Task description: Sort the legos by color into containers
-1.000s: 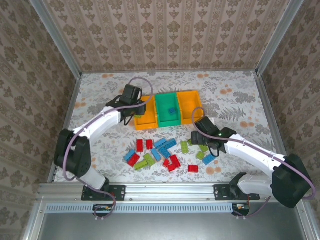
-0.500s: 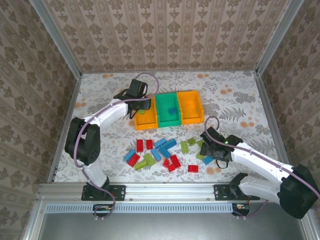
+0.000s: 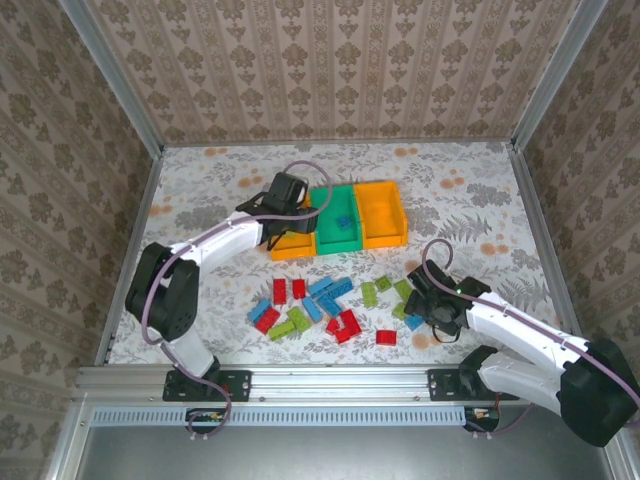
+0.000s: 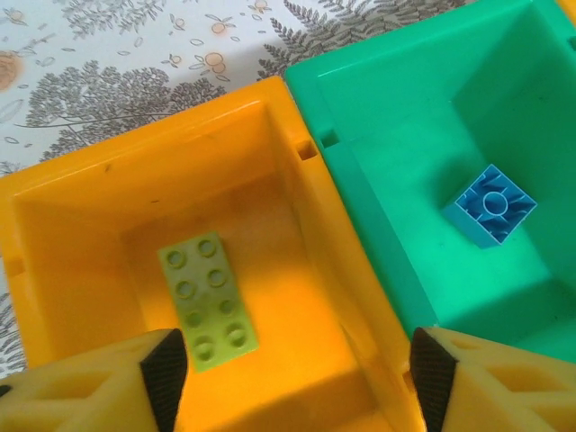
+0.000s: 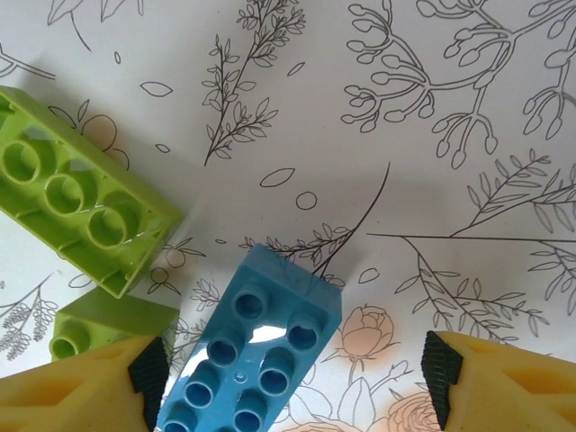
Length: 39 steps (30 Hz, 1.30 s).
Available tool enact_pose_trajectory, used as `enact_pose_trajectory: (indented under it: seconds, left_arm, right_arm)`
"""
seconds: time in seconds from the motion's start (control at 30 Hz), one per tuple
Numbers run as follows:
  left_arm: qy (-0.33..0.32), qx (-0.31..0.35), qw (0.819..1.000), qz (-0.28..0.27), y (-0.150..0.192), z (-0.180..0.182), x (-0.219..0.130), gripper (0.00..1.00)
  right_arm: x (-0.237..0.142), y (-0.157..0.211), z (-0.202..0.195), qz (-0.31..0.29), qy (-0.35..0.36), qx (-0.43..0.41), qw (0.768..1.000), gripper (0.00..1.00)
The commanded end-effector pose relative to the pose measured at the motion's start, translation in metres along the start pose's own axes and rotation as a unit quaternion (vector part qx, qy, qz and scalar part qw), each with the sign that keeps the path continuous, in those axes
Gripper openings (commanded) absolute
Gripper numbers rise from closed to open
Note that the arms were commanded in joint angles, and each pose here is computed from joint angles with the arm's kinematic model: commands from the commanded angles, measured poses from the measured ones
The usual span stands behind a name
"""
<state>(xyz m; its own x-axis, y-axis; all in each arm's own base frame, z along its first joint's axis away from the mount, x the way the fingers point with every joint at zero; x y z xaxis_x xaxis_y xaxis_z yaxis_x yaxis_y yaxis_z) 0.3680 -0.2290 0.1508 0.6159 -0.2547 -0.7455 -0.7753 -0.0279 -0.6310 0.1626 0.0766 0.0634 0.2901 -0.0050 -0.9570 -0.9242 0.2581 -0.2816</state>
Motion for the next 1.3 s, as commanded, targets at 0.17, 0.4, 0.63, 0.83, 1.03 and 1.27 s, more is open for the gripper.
enact_pose_trajectory:
  seconds: [0.17, 0.4, 0.63, 0.83, 1.03, 1.27]
  left_arm:
    - [0.025, 0.005, 0.998, -0.053, 0.0, -0.005, -0.034, 0.78]
    - [0.024, 0.005, 0.999, -0.048, 0.014, 0.0, -0.037, 0.8]
    - [0.024, 0.002, 0.999, -0.039, 0.022, 0.001, -0.033, 0.8]
    - [0.024, -0.001, 0.999, -0.037, 0.023, 0.001, -0.032, 0.8]
    - [0.016, -0.001, 0.999, -0.041, 0.024, 0.005, -0.036, 0.8]
    - [0.007, 0.0, 0.999, -0.045, 0.025, 0.009, -0.039, 0.81]
  right_arm:
    - [0.01, 0.004, -0.001, 0.005, -0.011, 0.038, 0.999, 0.72]
    - [0.016, 0.007, -0.004, 0.009, -0.001, 0.043, 0.999, 0.67]
    - [0.015, 0.002, -0.01, -0.003, 0.006, 0.049, 0.999, 0.53]
    - [0.016, -0.002, -0.007, 0.001, -0.005, 0.047, 0.999, 0.42]
    - [0.018, -0.001, -0.005, 0.007, -0.007, 0.041, 0.999, 0.41]
    - [0.025, 0.004, -0.007, 0.015, -0.004, 0.042, 0.999, 0.4]
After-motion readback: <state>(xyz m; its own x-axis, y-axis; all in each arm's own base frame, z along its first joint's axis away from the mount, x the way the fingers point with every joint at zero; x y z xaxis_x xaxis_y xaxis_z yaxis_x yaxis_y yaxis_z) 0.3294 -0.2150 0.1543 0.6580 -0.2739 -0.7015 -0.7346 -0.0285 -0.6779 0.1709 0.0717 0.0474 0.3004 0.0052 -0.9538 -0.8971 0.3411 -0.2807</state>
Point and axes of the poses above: each hand's point on the last joint's axis, 136 mm out from that joint toward the fingers, its own x axis out along the fingers, its own z axis along the line the jaws close on, y = z × x, the point moved 3 cm from there along -x, back along the fingers, and after that the axes turned 15 degrees about -x, right-handed, at the moved point
